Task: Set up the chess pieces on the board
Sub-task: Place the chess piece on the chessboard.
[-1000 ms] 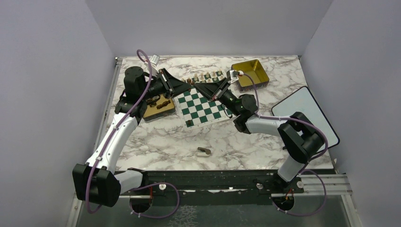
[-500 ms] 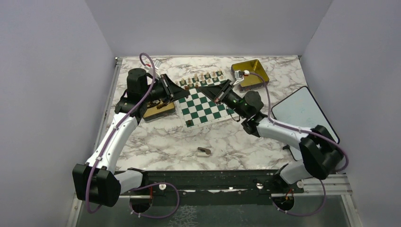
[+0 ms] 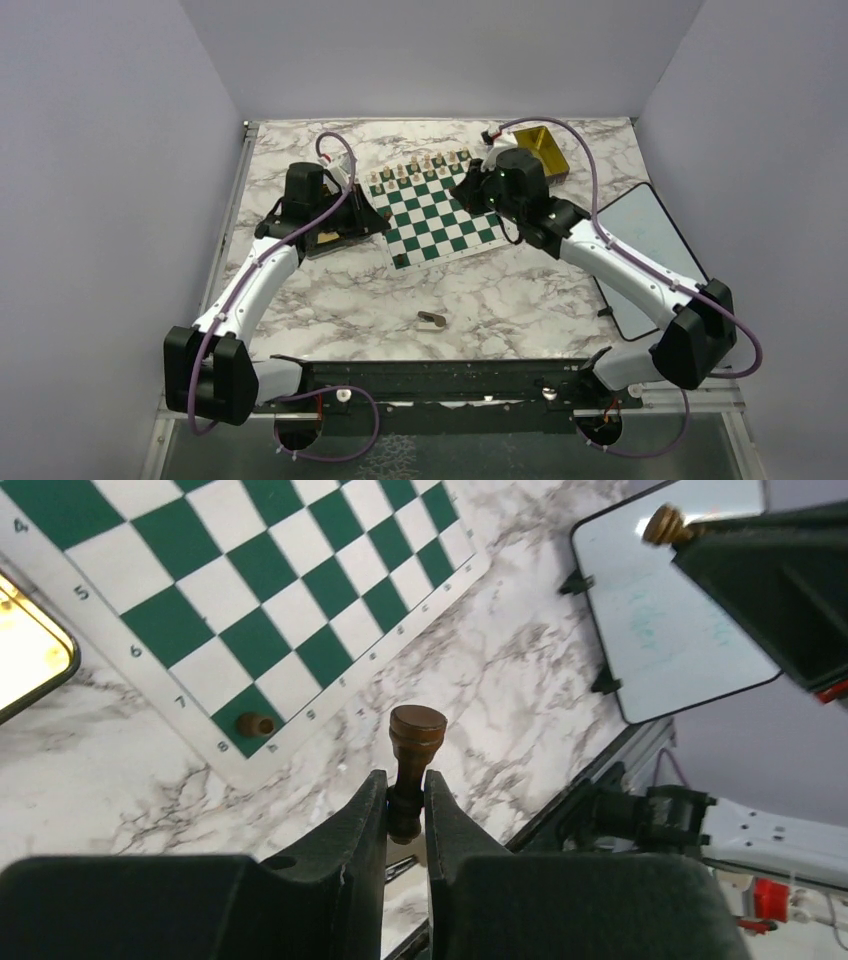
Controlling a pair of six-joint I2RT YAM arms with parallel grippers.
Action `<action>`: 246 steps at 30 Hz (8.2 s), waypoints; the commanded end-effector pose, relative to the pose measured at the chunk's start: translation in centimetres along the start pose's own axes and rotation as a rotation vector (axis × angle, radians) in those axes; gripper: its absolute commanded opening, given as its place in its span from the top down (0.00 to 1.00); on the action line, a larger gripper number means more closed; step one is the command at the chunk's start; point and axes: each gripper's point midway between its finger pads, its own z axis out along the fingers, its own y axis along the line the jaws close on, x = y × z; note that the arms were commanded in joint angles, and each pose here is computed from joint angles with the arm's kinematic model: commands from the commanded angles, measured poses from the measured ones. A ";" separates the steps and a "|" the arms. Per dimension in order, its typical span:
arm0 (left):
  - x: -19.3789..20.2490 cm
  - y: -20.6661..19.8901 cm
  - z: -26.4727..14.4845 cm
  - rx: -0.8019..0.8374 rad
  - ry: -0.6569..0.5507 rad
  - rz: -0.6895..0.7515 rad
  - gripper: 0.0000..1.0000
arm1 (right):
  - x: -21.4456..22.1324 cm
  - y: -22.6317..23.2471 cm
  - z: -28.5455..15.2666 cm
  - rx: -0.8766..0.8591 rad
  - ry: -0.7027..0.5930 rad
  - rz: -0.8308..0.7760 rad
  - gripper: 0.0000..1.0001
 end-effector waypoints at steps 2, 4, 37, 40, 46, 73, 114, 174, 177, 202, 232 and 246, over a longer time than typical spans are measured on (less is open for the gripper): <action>2.5 3.5 1.1 -0.063 0.072 0.123 0.91 | 4.5 -7.6 -0.1 0.291 0.302 -0.278 0.90; 2.9 3.9 1.2 -0.071 0.073 0.133 0.91 | 4.6 -8.7 0.8 0.317 0.358 -0.298 0.89; 4.5 4.2 0.6 -0.086 0.038 0.210 0.91 | 13.2 -20.9 5.7 0.459 0.791 -0.137 0.83; 4.5 4.2 0.6 -0.087 0.036 0.212 0.91 | 13.2 -20.9 5.9 0.447 0.789 -0.126 0.82; 4.5 4.2 0.5 -0.090 0.034 0.214 0.91 | 13.0 -21.2 6.1 0.440 0.789 -0.114 0.80; 4.3 4.3 0.3 -0.108 0.027 0.225 0.90 | 14.7 -21.7 6.8 0.419 0.836 -0.101 0.77; 5.1 3.1 0.7 -0.050 0.065 0.178 0.88 | 9.5 -17.8 4.3 0.338 0.721 -0.069 0.43; 9.2 -6.6 0.7 0.334 0.380 -0.061 0.87 | 14.8 7.4 -3.3 -0.955 0.024 -1.487 0.74; 8.8 -6.8 0.7 0.329 0.363 -0.054 0.81 | 14.9 7.4 -3.4 -0.953 0.026 -1.465 0.86; 2.5 -8.0 -0.6 0.166 0.053 -0.057 0.54 | 7.6 7.4 -2.4 -0.458 -0.178 -0.491 0.99; 3.2 -7.4 1.3 0.157 0.068 -0.068 0.87 | 8.6 7.2 -2.0 -0.446 -0.120 -0.428 0.98; 3.9 -6.8 3.0 0.031 0.058 0.054 0.93 | 12.5 4.9 -4.2 -0.406 0.046 -0.380 0.28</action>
